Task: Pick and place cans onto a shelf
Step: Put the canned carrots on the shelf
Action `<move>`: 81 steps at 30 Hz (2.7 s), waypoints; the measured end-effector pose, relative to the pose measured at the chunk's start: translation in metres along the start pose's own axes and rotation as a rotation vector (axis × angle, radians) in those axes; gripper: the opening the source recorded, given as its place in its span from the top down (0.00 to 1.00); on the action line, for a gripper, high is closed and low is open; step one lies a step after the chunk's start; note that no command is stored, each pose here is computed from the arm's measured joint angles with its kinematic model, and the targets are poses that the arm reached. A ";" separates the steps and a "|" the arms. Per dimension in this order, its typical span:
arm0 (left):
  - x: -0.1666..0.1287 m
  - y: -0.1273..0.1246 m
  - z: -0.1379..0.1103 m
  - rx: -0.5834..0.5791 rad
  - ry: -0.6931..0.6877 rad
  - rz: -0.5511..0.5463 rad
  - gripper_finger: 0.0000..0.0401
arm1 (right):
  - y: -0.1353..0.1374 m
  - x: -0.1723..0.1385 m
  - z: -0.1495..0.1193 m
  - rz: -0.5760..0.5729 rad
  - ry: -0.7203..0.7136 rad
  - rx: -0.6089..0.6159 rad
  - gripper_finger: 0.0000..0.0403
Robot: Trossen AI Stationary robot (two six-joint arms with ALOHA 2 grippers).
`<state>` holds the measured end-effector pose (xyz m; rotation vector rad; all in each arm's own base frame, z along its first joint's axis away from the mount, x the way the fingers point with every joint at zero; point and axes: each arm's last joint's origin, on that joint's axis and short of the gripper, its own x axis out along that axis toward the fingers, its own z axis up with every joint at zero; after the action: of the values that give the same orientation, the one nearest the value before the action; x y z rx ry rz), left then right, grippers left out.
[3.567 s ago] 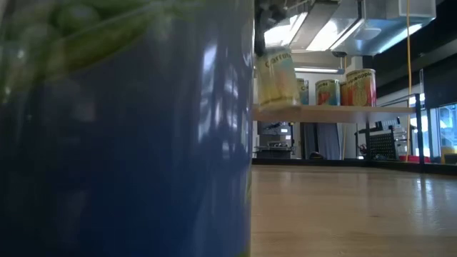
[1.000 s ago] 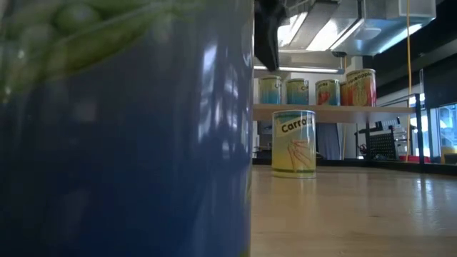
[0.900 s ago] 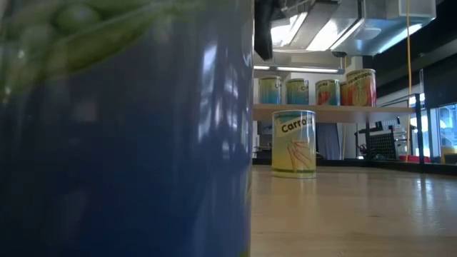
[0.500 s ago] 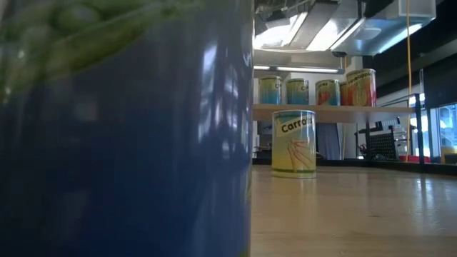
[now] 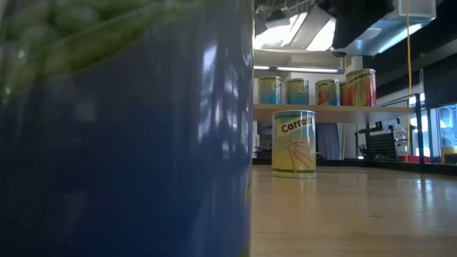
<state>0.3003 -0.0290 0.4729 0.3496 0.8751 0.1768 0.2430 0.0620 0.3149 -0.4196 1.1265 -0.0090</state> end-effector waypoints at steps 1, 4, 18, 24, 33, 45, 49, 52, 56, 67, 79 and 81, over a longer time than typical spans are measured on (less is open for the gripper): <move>-0.004 0.002 -0.001 -0.004 -0.009 0.001 0.93 | 0.001 0.004 0.002 0.001 0.009 -0.006 0.84; -0.011 0.004 -0.004 -0.010 -0.025 0.003 0.93 | 0.007 0.021 0.012 0.004 0.024 -0.046 0.83; -0.016 0.005 -0.010 0.012 0.015 -0.004 0.93 | 0.030 0.095 0.032 0.094 0.176 -0.223 0.82; -0.016 0.005 -0.010 0.006 0.015 -0.004 0.93 | 0.028 0.112 0.032 0.085 0.224 -0.250 0.82; -0.016 0.005 -0.010 0.007 0.015 -0.004 0.93 | 0.027 0.102 0.032 0.061 0.198 -0.253 0.82; -0.016 0.005 -0.010 0.007 0.014 -0.004 0.93 | 0.021 0.102 0.032 0.028 0.194 -0.236 0.82; -0.016 0.005 -0.010 0.006 0.014 -0.006 0.93 | 0.015 0.104 0.032 0.025 0.193 -0.216 0.82; -0.016 0.005 -0.010 0.006 0.013 -0.011 0.93 | 0.013 0.106 0.032 0.074 0.188 -0.200 0.82; -0.016 0.005 -0.010 0.006 0.013 -0.012 0.93 | 0.013 0.106 0.032 0.089 0.186 -0.197 0.82; -0.016 0.005 -0.010 0.006 0.013 -0.012 0.93 | 0.011 0.112 0.032 0.102 0.194 -0.186 0.82; -0.016 0.005 -0.011 0.008 0.018 -0.013 0.93 | 0.003 0.121 0.032 0.106 0.200 -0.143 0.84; -0.016 0.005 -0.011 0.009 0.019 -0.013 0.93 | 0.000 0.124 0.033 0.105 0.205 -0.116 0.88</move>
<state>0.2820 -0.0269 0.4795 0.3508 0.8970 0.1645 0.3262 0.0460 0.2182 -0.4698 1.3549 0.1079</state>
